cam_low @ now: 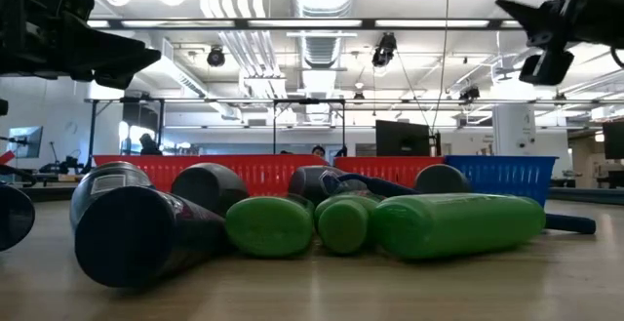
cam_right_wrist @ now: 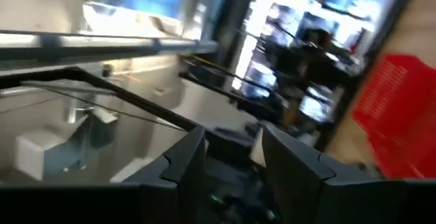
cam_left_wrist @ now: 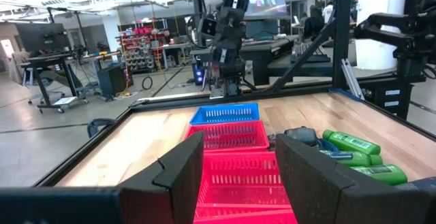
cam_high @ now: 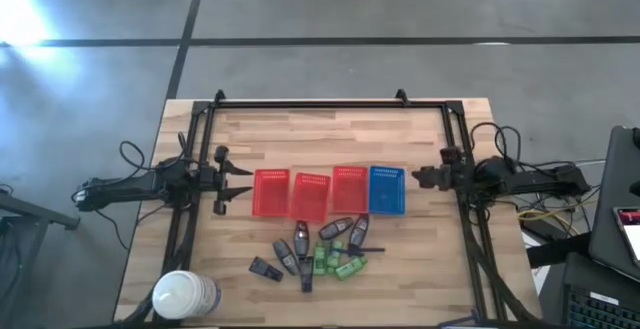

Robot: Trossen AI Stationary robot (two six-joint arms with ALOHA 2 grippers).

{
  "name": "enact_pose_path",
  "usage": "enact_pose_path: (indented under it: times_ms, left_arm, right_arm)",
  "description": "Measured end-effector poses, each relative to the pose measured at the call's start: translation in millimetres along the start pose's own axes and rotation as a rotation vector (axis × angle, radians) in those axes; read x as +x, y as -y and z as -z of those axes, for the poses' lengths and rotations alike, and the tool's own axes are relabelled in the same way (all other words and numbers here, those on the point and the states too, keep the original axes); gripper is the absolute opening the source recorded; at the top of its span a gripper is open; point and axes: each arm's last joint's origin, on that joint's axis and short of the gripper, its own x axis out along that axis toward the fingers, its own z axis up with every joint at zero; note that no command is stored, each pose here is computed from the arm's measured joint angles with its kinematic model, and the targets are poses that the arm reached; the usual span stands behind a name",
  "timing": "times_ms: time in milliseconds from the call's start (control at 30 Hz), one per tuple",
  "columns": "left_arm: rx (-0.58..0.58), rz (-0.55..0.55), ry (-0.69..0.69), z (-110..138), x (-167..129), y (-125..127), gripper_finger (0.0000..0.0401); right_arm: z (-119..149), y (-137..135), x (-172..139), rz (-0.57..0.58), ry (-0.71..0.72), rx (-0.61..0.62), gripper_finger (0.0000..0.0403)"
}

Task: Pick & Place Travel size toiletries
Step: Put the razor into the blue bin

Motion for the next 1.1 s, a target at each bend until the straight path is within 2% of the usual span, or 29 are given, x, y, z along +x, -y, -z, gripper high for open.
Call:
enact_pose_path:
  times_ms: [167,367,467,567,733,900,1100]
  left_arm:
    - [0.000,0.001,0.000,0.0,0.0,0.0,0.0188]
    - [0.000,0.001,0.000,0.0,0.0,0.0,0.0188]
    - [0.000,0.000,0.000,0.0,0.0,0.0,0.0188]
    - [0.000,0.000,0.000,0.0,0.0,0.0,0.0188]
    - [0.000,0.000,0.000,0.0,0.0,0.0,0.0188]
    - [0.000,0.000,0.000,0.0,0.0,0.0,0.0188]
    - [0.000,0.000,0.000,0.0,0.0,0.0,0.0188]
  right_arm:
    - [5.5,-23.8,28.8,0.261,-0.194,-0.082,0.0159]
    - [32.6,-35.6,62.0,0.843,-0.641,-0.283,0.0164]
    - [50.3,-37.1,78.7,1.011,-0.792,-0.402,0.0170]
    - [70.8,-33.4,97.9,1.070,-0.926,-0.533,0.0183]
    - [106.9,-16.7,129.1,1.066,-1.133,-0.725,0.0215]
    - [132.9,6.4,153.5,1.105,-1.256,-0.814,0.0244]
    - [152.2,26.5,173.2,1.099,-1.347,-0.886,0.0255]
